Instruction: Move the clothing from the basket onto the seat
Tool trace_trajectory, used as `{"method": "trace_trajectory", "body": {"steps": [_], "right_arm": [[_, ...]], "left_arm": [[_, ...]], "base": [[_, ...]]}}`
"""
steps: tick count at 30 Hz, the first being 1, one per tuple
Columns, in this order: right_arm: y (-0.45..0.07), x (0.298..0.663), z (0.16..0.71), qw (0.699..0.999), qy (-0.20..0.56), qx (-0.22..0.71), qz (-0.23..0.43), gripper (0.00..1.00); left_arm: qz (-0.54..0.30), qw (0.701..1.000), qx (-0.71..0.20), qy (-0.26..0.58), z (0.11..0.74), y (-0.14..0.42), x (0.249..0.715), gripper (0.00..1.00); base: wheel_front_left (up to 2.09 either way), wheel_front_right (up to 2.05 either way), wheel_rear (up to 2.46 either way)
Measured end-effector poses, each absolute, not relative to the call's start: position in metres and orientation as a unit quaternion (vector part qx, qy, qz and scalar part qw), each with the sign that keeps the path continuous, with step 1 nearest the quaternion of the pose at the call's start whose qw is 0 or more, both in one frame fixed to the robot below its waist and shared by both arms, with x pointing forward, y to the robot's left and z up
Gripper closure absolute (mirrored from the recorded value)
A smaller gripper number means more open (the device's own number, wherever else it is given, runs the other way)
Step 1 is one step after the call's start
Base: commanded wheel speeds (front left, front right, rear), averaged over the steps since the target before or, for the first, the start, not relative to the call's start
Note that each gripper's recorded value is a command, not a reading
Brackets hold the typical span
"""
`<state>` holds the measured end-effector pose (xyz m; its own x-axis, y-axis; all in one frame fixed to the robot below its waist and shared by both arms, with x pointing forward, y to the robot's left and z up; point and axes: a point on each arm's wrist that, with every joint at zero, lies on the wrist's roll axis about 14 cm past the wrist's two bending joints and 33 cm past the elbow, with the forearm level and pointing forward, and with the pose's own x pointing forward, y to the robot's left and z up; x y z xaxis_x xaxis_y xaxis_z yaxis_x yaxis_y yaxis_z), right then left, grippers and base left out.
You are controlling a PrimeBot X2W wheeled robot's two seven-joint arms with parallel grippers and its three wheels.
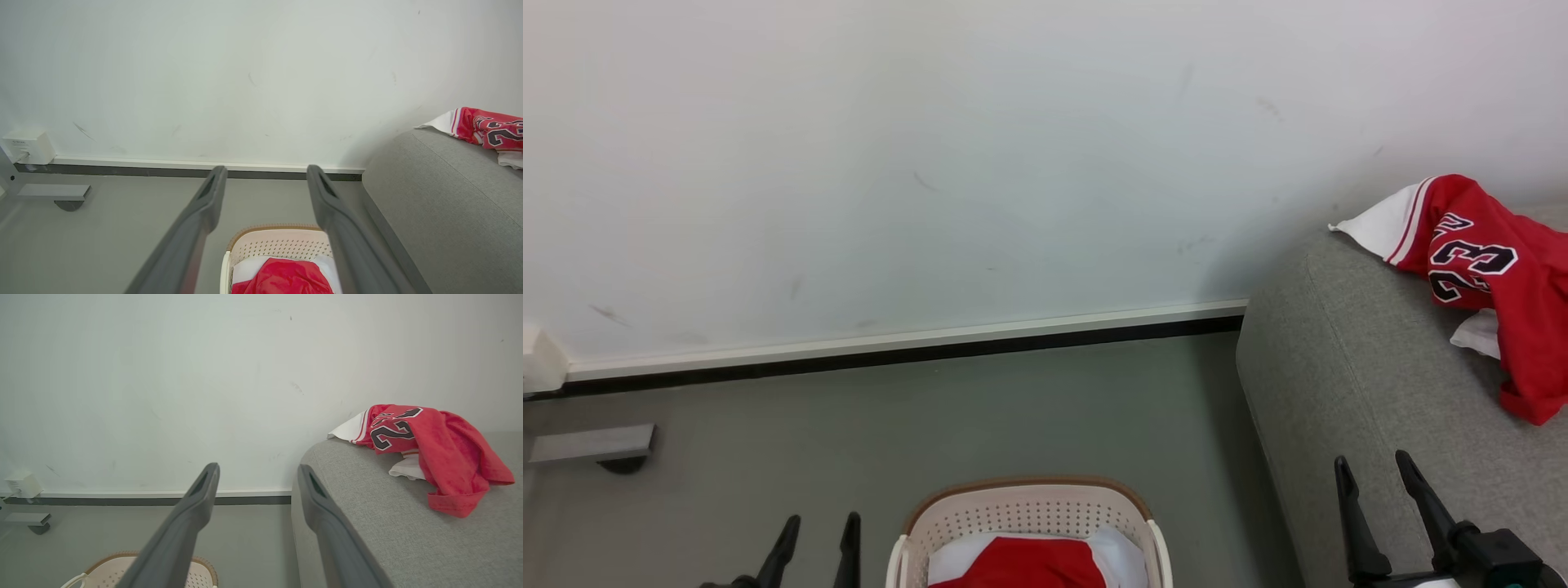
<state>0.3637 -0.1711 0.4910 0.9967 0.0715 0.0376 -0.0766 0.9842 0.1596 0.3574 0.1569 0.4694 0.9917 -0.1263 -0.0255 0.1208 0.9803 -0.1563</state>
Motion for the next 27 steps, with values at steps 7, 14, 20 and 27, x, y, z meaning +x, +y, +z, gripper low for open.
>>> {"method": "trace_trajectory", "body": {"steps": [7,14,20,27], "right_arm": [[-0.18,0.362,0.487,0.996,-0.011,0.08,0.024,0.0],[-0.187,0.366,0.48,0.997,0.0,0.074,0.013,0.0],[-0.191,0.385,0.475,0.998,0.005,0.067,0.009,0.0],[-0.192,0.414,0.466,0.998,0.011,0.056,0.011,0.0]], "left_arm": [[-0.078,0.993,-0.079,0.027,0.464,0.146,0.363,0.0],[-0.098,0.991,-0.079,0.04,0.456,0.134,0.375,0.0],[-0.13,0.987,-0.077,0.056,0.444,0.115,0.399,0.0],[-0.185,0.974,-0.052,0.121,0.396,0.088,0.422,0.0]], "base": [[0.0,0.0,0.0],[0.0,0.0,0.0],[0.0,0.0,0.0],[0.0,0.0,0.0]]}}
